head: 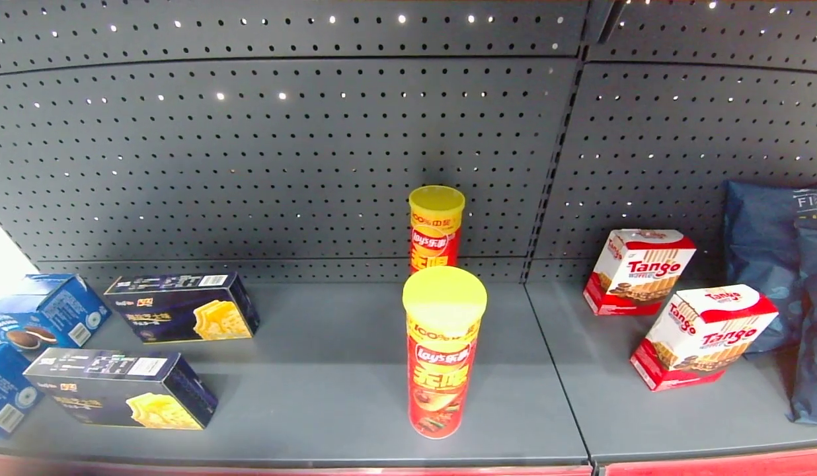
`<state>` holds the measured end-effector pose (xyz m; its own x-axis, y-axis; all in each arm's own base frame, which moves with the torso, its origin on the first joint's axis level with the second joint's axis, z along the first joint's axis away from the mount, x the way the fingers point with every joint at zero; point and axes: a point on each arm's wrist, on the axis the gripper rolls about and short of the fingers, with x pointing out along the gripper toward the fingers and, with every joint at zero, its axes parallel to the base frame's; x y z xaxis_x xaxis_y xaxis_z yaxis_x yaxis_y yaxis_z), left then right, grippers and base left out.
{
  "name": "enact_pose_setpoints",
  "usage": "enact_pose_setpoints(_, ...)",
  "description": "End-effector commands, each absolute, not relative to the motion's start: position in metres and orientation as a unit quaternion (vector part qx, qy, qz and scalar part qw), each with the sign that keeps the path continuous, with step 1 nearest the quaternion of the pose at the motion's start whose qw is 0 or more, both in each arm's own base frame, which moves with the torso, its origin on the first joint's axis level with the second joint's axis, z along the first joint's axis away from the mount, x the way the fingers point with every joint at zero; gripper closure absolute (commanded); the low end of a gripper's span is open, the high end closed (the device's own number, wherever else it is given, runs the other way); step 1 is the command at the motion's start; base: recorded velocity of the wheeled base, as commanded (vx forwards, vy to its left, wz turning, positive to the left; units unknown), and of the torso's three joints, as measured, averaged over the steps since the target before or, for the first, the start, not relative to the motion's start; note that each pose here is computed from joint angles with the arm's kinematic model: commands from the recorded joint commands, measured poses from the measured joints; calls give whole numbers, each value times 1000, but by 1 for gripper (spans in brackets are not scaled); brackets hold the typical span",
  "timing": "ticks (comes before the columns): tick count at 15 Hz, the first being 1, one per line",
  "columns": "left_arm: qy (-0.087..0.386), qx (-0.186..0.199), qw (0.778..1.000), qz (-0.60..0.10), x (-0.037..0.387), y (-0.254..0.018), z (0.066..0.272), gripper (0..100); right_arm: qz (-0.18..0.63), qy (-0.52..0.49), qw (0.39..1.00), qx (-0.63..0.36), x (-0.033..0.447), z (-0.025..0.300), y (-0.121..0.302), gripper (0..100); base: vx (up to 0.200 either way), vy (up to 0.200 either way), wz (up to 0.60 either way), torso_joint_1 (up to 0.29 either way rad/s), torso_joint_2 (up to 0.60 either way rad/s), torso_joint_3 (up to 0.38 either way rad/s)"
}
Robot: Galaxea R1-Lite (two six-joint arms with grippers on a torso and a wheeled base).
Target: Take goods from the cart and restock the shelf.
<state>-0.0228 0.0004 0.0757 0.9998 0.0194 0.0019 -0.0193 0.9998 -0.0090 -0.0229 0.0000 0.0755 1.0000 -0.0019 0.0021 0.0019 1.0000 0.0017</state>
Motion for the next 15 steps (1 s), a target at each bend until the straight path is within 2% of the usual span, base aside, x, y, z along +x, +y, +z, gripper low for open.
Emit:
enact_pose_setpoints(1,-2,-5,1000,10,-23,0,76,0,-1,1,1000,1,-23,75,0,0,0,0,0,0,0,0)
enact_pose_setpoints(15,-2,-5,1000,11,-23,0,76,0,0,0,1000,1,-23,75,0,0,-14,0,0,1,0,1)
